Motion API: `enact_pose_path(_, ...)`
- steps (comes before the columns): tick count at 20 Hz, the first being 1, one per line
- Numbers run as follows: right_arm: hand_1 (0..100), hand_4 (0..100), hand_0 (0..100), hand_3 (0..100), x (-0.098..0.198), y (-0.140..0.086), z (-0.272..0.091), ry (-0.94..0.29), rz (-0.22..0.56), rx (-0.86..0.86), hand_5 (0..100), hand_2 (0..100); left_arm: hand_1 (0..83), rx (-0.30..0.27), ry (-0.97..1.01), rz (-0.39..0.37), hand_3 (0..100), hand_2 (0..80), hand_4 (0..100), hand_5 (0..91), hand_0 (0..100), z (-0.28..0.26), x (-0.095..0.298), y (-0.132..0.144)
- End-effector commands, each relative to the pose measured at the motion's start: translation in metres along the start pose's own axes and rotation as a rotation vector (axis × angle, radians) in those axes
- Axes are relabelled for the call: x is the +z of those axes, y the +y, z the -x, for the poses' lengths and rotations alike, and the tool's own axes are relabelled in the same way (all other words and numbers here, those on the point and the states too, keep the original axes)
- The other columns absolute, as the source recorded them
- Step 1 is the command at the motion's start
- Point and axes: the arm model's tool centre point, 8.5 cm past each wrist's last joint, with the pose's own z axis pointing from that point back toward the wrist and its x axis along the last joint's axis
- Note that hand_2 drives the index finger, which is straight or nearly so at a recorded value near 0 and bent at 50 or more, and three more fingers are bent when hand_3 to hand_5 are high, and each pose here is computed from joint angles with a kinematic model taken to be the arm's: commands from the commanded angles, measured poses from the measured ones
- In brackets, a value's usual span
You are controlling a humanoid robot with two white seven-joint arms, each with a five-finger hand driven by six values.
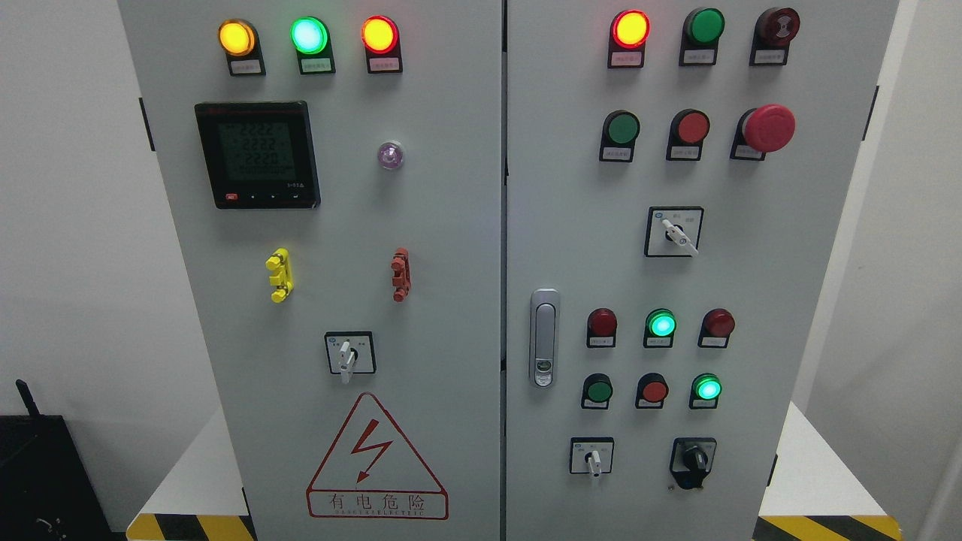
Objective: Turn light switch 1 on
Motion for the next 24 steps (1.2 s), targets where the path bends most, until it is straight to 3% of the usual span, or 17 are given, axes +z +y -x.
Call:
enact_pose_path(1,0,0,31,0,0.000,0.000,0.000,0.000,0.000,0.000,0,0,63.6,0.034,-0.317,0.017,66,33.1,81,76.8,25,-0.114,-0.024,-0.008)
enact_pose_path(10,0,0,31,0,0.000,0.000,0.000,0.000,0.000,0.000,0,0,63.5,0.071,-0.331,0.020,71,39.7,85,81.8,21,-0.144,-0.044,-0.031)
enact_pose_path(14,0,0,31,0,0.000,0.000,0.000,0.000,0.000,0.000,0,0,68.6,0.096,-0.326,-0.016,80,42.9,89,85.1,15,-0.157,-0.054,-0.041)
enact_pose_path(18,0,0,31,0,0.000,0.000,0.000,0.000,0.000,0.000,0,0,73.4,0.130,-0.307,-0.045,82,48.2,90,85.7,8,-0.169,-0.066,-0.050)
enact_pose_path(24,0,0,31,0,0.000,0.000,0.000,0.000,0.000,0.000,0,0,74.1,0.088,-0.324,-0.075,86,51.7,90,85.6,6,-0.184,-0.075,-0.056)
